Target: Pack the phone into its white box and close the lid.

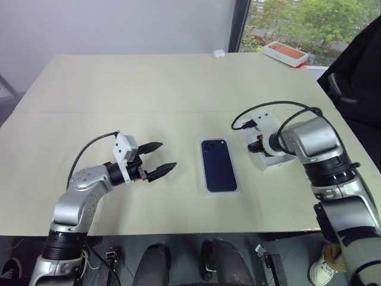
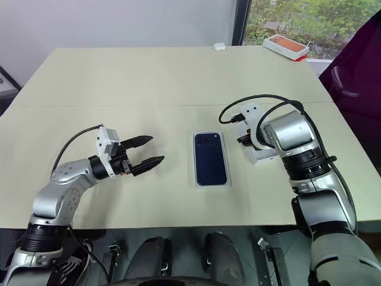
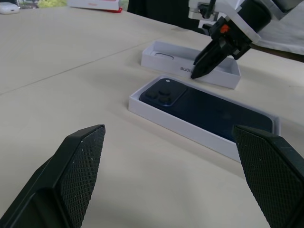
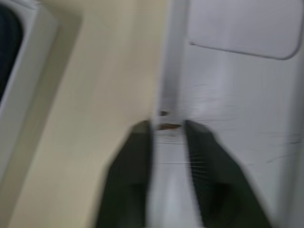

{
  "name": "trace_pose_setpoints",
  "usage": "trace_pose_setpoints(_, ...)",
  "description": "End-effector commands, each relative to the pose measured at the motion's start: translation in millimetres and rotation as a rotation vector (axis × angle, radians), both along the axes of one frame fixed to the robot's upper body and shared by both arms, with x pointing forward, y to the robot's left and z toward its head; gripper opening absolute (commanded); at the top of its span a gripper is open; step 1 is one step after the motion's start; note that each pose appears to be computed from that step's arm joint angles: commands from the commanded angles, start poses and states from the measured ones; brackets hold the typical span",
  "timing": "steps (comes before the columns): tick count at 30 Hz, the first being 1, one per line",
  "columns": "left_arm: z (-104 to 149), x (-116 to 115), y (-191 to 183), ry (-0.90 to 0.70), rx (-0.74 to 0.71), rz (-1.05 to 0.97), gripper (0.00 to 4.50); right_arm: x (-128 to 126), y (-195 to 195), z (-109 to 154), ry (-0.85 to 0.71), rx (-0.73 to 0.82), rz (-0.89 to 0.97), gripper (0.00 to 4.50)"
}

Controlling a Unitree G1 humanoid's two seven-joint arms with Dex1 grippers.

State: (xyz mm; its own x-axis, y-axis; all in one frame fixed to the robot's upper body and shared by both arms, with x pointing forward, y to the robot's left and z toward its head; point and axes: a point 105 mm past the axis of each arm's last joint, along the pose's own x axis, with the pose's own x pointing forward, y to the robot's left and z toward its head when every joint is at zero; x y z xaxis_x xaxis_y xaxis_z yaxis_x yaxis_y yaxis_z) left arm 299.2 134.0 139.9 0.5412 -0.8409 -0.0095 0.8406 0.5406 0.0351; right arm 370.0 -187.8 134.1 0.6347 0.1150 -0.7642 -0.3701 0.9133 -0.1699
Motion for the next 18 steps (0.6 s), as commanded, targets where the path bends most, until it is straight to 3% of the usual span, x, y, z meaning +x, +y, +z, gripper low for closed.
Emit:
trace_pose_setpoints(1,11,-1,-4,-0.036,-0.011,-0.011,4.50,1,-8,0,-0.014,0.000,-0.036,0.04)
trace_pose_setpoints(8,11,0,-1,-0.030,-0.006,-0.002,4.50,4,0,11,-0.036,0.088,-0.065,0.04)
trace_pose_setpoints(14,12,4,5,0.004,-0.028,0.007,4.50,9,24,36,-0.163,0.176,0.068,0.04)
trace_pose_setpoints(18,14,9,11,-0.007,-0.019,0.024,4.50,6,55,63,-0.241,0.374,0.221,0.04)
